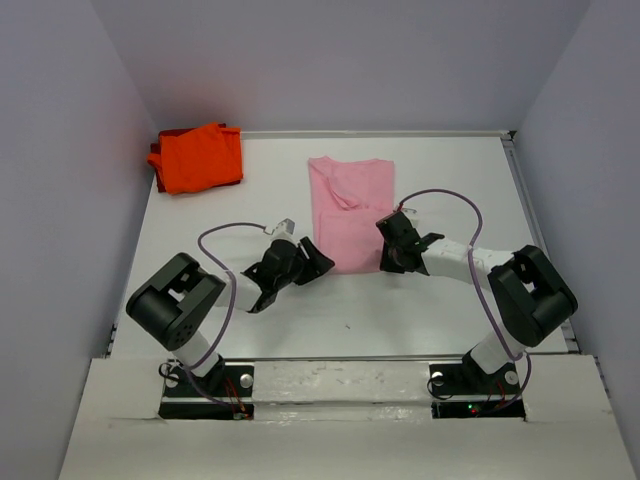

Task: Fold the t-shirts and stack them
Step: Grab one side of the 2/3 rectangular tshirt with both arms, then fold the long partially folded tshirt into a neat square

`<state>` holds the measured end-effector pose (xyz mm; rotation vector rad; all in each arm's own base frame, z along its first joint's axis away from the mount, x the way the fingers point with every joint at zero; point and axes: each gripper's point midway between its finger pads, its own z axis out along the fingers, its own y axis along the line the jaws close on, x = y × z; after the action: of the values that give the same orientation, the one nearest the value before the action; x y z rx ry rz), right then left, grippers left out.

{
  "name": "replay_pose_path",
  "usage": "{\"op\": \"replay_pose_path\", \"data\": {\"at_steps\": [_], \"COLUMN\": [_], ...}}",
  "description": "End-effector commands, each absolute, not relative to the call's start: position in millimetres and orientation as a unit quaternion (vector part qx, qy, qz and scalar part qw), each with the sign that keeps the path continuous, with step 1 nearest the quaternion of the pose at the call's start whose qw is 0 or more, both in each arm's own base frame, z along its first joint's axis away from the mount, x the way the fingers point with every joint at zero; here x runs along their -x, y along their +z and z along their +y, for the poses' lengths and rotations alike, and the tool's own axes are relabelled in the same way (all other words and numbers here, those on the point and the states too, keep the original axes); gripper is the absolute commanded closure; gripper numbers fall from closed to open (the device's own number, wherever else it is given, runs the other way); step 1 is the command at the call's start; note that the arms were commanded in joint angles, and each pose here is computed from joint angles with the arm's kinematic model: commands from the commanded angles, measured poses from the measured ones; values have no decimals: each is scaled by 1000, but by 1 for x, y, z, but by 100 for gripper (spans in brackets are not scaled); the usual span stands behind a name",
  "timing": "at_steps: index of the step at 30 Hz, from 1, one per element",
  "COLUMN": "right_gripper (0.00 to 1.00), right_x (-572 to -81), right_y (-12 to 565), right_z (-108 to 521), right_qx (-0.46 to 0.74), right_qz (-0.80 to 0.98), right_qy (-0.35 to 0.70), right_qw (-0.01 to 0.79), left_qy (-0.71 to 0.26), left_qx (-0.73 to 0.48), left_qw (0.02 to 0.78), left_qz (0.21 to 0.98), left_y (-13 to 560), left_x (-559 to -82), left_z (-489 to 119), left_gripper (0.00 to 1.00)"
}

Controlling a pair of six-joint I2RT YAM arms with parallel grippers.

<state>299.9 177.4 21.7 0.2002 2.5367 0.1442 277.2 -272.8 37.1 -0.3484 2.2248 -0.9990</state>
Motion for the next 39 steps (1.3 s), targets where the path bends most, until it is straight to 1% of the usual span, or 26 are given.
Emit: {"op": "replay_pose_path", "data": {"at_steps": [1, 3, 4, 5, 10, 14, 21, 22, 26, 28, 29, 33, 35, 38, 39], "right_gripper": [100, 100, 100, 100, 100, 100, 100, 100, 100, 100, 100, 100, 100, 100, 100], "right_x": [-300, -300, -299, -299, -294, -281, -242, -236, -222, -217, -217, -229, -243, -266, -274], "right_y": [22, 24, 24, 25, 32, 38, 54, 54, 64, 68, 70, 97, 121, 154, 153], "right_z": [183, 183, 182, 182, 182, 181, 178, 178, 179, 176, 174, 172, 172, 178, 179], "right_qx": [-63, -63, -63, -63, -61, -59, -53, -54, -56, -59, -60, -65, -64, -65, -60], "right_qz": [952, 952, 952, 951, 951, 951, 953, 953, 951, 951, 950, 936, 922, 906, 907], "right_qy": [59, 61, 61, 62, 70, 89, 109, 111, 130, 132, 131, 134, 134, 134, 118], "right_qw": [292, 294, 294, 295, 295, 289, 279, 276, 273, 274, 278, 319, 358, 396, 400], "left_qy": [-362, -360, -357, -356, -352, -356, -364, -367, -377, -370, -362, -377, -385, -380, -380], "left_qx": [118, 116, 114, 114, 112, 111, 113, 117, 119, 128, 130, 130, 133, 138, 135], "left_qw": [333, 335, 337, 338, 341, 344, 349, 356, 359, 374, 371, 403, 421, 442, 448], "left_qz": [862, 863, 863, 864, 864, 862, 856, 851, 845, 841, 845, 824, 810, 801, 798], "left_y": [27, 27, 26, 26, 28, 36, 53, 62, 76, 84, 80, 114, 130, 137, 144], "left_x": [-280, -281, -281, -281, -277, -267, -241, -239, -223, -222, -221, -230, -237, -250, -255], "left_z": [-272, -272, -271, -270, -265, -257, -240, -236, -227, -218, -216, -217, -218, -218, -220], "left_gripper": [48, 68, 91, 100, 100, 100, 100, 100, 100, 100, 100, 100, 100, 100, 100]}}
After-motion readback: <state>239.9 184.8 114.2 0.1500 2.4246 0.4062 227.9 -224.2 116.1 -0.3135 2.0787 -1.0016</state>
